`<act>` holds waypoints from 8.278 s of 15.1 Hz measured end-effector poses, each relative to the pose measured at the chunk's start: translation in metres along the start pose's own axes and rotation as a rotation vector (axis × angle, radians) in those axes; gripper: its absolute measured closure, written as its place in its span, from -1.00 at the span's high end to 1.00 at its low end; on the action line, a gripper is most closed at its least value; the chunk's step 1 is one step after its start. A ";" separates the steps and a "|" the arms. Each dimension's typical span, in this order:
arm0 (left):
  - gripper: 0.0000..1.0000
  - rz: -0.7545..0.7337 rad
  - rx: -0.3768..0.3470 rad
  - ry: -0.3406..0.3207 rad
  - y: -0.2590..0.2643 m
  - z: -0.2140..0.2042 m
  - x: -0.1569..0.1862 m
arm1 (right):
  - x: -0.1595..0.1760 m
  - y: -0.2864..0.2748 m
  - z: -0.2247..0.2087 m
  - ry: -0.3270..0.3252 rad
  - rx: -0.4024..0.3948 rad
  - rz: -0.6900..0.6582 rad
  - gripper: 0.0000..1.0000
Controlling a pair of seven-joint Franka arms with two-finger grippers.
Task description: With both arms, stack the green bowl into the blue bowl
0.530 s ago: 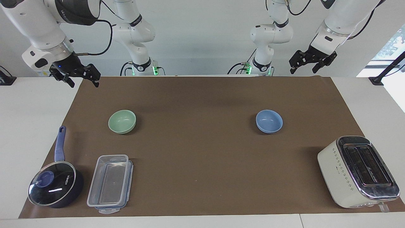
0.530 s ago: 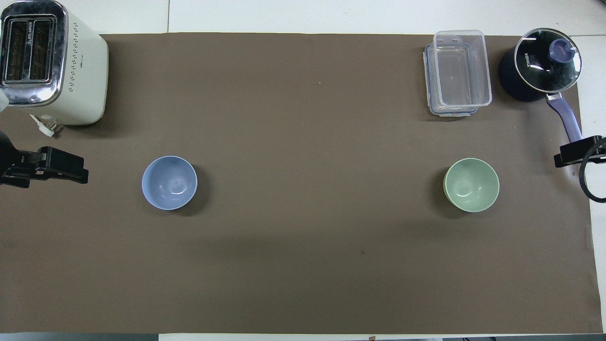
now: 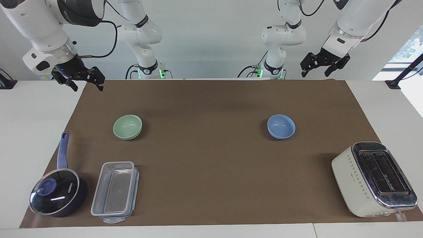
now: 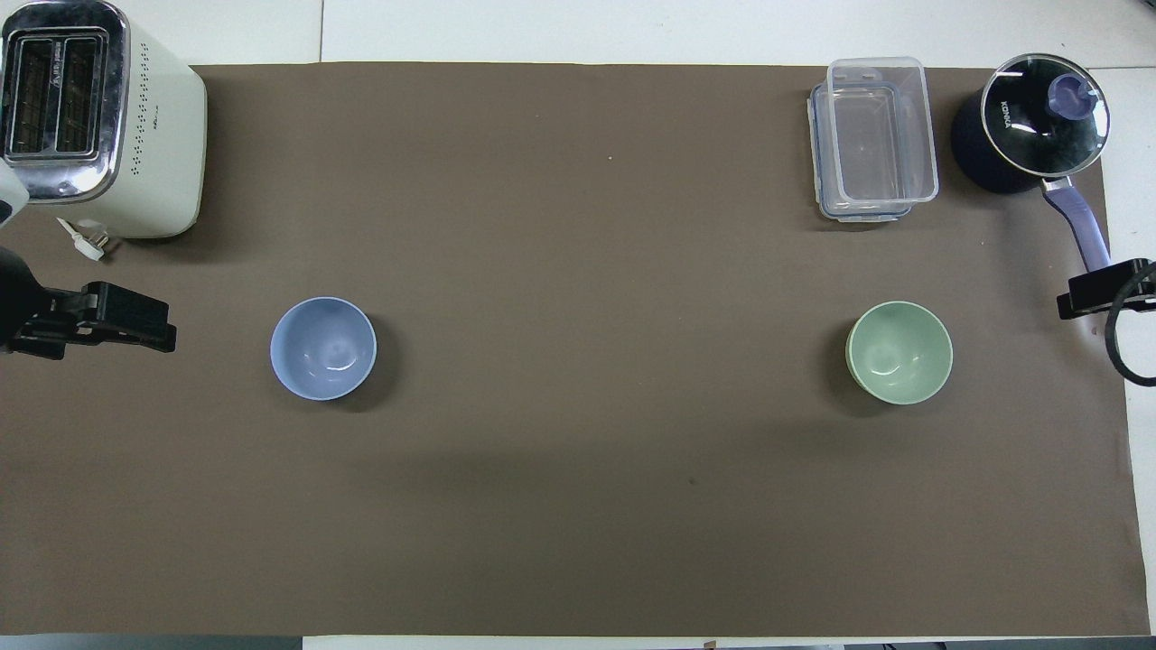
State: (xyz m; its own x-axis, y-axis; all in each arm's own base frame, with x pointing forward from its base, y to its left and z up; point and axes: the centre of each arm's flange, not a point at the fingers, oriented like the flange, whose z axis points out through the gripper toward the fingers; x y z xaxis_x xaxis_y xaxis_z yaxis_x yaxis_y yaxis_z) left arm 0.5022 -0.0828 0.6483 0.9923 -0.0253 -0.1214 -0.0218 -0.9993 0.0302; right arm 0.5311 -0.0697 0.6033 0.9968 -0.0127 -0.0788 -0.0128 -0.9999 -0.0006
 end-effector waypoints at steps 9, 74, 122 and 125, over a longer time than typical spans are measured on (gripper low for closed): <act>1.00 0.023 -0.004 0.049 -0.017 0.099 0.010 | 0.001 -0.002 0.050 0.076 0.003 -0.022 1.00; 1.00 0.026 -0.084 0.056 0.022 0.096 0.036 | 0.017 -0.299 0.115 0.077 0.153 0.057 -0.89; 1.00 0.029 0.015 0.032 -0.039 0.027 0.039 | -0.028 -0.377 0.252 0.054 0.212 0.051 0.05; 1.00 0.029 0.015 0.032 -0.040 0.027 0.039 | -0.021 -0.377 0.240 0.071 0.224 0.053 0.64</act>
State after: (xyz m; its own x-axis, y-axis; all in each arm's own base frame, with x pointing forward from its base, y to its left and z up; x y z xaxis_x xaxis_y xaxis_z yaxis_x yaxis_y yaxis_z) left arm 0.5384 -0.0450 0.6161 0.9946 -0.0534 -0.0887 -0.0520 -0.9985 0.0185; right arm 0.4961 0.3084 0.3659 0.9972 -0.0735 -0.0141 -0.0748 -0.9726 -0.2200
